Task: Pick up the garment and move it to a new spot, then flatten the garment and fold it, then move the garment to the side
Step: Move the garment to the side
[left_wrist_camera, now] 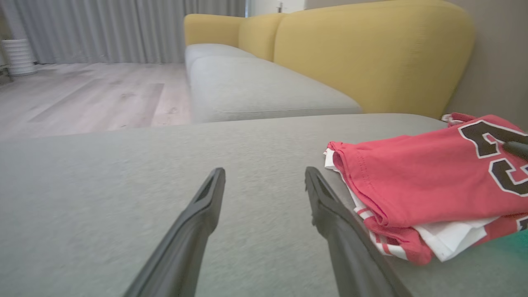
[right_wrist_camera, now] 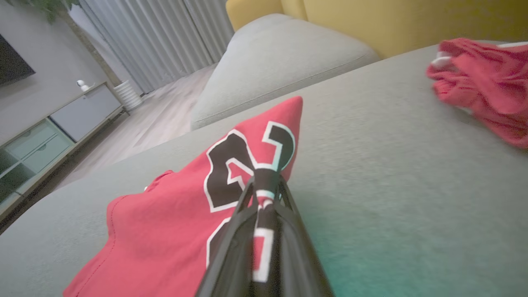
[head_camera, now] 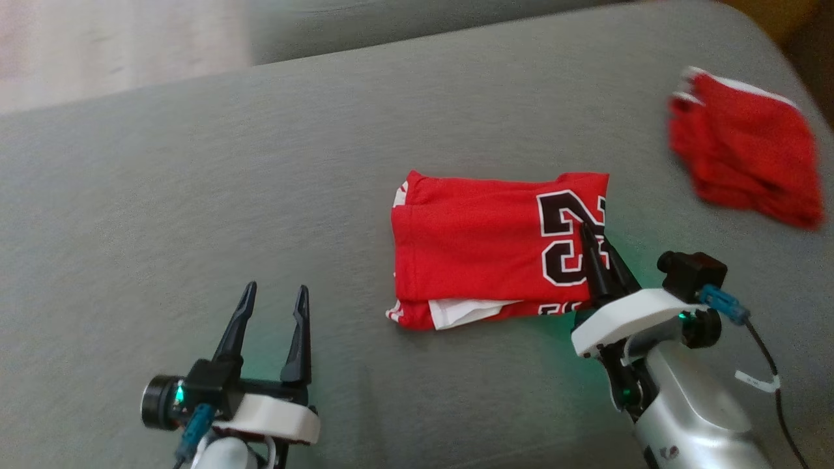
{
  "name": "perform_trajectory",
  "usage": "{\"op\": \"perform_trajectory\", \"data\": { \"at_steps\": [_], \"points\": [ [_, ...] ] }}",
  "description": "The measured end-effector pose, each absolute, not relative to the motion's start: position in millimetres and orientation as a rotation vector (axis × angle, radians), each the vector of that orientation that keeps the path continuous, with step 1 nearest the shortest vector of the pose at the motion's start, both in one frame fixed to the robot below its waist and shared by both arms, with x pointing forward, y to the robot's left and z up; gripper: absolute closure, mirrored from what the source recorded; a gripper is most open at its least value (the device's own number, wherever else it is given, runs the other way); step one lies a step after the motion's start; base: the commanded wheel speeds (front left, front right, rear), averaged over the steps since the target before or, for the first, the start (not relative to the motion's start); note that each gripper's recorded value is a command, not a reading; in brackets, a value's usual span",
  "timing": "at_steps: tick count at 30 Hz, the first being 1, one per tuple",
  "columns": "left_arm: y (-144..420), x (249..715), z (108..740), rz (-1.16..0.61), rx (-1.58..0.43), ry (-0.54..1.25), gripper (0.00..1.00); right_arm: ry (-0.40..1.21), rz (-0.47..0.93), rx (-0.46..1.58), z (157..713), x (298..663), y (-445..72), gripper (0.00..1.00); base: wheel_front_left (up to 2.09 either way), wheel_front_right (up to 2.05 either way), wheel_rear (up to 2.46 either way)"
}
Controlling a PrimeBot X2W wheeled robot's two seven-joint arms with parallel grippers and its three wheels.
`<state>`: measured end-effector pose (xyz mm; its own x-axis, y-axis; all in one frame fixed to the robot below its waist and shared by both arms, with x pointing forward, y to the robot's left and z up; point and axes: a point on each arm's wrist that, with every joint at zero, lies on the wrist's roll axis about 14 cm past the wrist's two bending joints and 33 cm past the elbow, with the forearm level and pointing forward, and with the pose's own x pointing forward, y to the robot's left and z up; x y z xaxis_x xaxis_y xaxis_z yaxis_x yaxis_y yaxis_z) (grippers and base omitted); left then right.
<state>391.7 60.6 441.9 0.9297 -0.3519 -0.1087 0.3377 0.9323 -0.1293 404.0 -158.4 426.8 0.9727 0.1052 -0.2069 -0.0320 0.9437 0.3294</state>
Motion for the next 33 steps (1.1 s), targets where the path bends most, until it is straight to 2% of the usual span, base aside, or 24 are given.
{"op": "perform_trajectory", "data": {
  "at_steps": [7,13,16,21,24,33],
  "points": [
    [-11,401,442,-0.556,-0.128,0.131,0.00,0.201,-0.134,0.337,426,367,-226,1.00,0.00,0.00,0.00],
    [-34,401,428,-0.627,-0.144,0.172,0.00,0.221,-0.221,0.290,419,354,-256,1.00,0.00,0.00,0.00],
    [-35,401,419,-0.637,-0.141,0.192,0.00,0.208,-0.226,0.212,428,368,-268,1.00,0.00,0.00,0.00],
    [-22,408,409,-0.600,-0.125,0.209,0.00,0.115,-0.229,0.054,476,423,-298,1.00,0.00,0.00,0.00],
    [-10,411,403,-0.571,-0.108,0.218,0.00,0.111,-0.237,-0.066,494,445,-321,1.00,0.00,0.00,0.00],
    [14,421,396,-0.511,-0.097,0.225,0.00,0.168,-0.375,-0.267,514,458,-399,1.00,0.00,0.00,0.00]
  ]
}}
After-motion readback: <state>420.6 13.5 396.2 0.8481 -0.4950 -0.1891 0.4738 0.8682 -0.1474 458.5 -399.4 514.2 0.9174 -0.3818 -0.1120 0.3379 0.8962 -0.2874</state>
